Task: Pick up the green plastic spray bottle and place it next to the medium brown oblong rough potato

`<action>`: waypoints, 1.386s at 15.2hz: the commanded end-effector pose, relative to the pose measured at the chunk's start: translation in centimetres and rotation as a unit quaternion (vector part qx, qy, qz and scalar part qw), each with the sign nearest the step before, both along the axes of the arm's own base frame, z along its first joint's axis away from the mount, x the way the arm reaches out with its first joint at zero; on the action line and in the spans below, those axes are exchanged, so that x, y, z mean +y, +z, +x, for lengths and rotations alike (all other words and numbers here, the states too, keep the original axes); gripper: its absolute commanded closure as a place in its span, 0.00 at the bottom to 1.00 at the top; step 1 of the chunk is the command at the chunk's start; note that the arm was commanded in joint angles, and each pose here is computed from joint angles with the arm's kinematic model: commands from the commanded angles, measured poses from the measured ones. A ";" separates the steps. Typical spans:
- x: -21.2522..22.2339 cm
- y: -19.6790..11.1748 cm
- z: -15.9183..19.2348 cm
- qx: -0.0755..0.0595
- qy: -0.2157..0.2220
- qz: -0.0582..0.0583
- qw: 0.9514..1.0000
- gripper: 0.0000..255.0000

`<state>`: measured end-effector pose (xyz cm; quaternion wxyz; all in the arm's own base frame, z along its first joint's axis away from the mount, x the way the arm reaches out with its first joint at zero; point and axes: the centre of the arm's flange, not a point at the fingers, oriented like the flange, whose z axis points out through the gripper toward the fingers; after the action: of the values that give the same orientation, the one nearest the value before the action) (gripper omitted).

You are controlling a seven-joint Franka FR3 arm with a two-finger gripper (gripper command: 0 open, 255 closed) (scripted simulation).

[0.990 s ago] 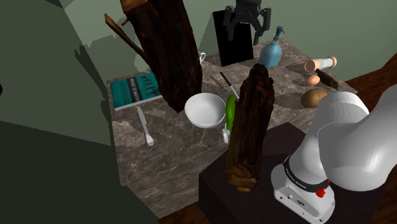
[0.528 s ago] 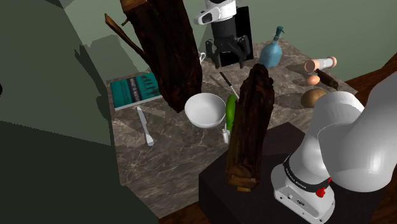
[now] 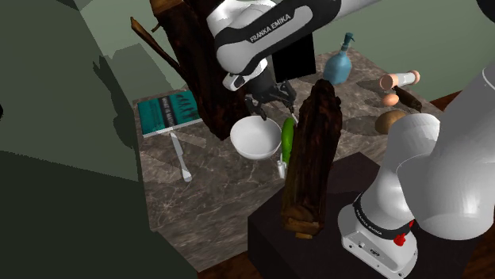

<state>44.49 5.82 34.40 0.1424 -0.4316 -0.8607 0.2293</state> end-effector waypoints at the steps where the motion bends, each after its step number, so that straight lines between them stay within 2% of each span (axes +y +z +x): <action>1: 0.4 -2.0 -0.6 0.008 0.018 -0.011 1.000 0.00; 8: -0.7 -5.0 -2.2 0.008 0.018 -0.011 1.000 0.00; 16: -0.7 -5.0 -2.2 0.008 0.018 -0.011 1.000 0.00; 17: -0.7 -5.0 -2.2 0.008 0.018 -0.011 1.000 1.00; 21: -0.7 -5.0 -2.2 0.008 0.018 -0.011 1.000 1.00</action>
<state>42.33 5.14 29.48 0.1406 -0.4159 -0.8646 0.2442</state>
